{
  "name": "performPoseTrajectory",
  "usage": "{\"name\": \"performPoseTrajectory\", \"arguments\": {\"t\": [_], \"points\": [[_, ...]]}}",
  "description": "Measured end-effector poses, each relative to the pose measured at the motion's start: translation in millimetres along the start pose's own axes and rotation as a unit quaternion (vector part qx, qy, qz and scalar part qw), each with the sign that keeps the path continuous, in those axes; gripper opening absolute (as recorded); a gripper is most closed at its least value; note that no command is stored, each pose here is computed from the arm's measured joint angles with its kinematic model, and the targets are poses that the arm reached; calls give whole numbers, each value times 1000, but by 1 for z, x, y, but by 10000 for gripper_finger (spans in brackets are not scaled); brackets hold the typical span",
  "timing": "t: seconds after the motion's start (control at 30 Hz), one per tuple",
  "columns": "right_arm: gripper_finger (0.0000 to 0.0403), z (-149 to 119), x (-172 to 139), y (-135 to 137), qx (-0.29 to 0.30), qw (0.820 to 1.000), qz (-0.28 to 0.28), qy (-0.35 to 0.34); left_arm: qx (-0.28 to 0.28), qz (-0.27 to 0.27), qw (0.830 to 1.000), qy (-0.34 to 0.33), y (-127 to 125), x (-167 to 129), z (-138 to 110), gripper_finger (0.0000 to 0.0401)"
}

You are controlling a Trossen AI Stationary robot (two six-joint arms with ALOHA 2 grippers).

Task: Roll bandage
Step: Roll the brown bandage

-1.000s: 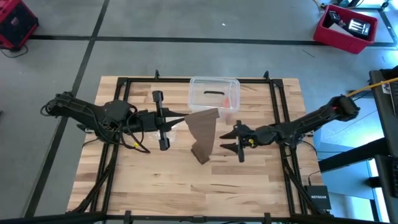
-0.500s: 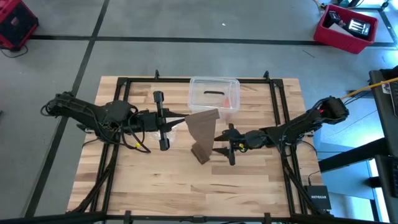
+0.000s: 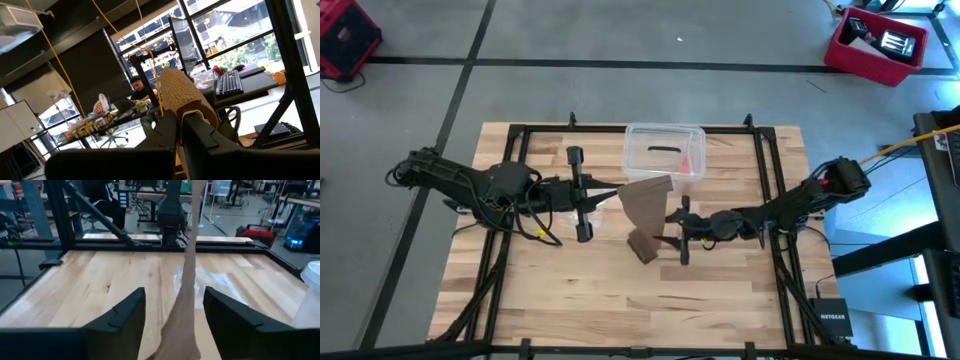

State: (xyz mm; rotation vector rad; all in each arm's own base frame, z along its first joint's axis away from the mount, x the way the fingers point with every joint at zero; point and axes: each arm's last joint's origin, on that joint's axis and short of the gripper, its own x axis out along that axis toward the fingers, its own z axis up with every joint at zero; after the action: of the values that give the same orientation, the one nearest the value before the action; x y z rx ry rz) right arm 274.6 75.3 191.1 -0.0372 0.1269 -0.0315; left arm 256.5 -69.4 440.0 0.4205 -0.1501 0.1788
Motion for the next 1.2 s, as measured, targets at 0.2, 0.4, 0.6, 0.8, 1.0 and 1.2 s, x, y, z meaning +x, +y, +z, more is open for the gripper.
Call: {"name": "performPoseTrajectory", "arguments": {"t": [0.2, 0.4, 0.6, 0.8, 1.0, 1.2], "points": [[174, -8, 6, 2, -79, 997, -3, -7, -3, 0, 1000, -1, 0, 0, 0, 5], [116, -7, 6, 4, -92, 996, 15, -13, -2, 35, 999, 5, 3, 0, 1, 5], [11, -4, -1, 19, -94, 994, 53, -21, 4, 52, 999, -3, 5, 0, 4, 5], [5, 13, -17, 26, -95, 992, 76, -29, 2, 60, 998, 1, 9, 1, 2, 5], [4, 35, -46, 20, -103, 991, 89, -12, 6, 69, 998, 4, 13, 3, 0, 5], [3, 51, -65, 11, -84, 992, 94, -16, 22, 84, 996, 20, 22, 7, -6, 5]]}}
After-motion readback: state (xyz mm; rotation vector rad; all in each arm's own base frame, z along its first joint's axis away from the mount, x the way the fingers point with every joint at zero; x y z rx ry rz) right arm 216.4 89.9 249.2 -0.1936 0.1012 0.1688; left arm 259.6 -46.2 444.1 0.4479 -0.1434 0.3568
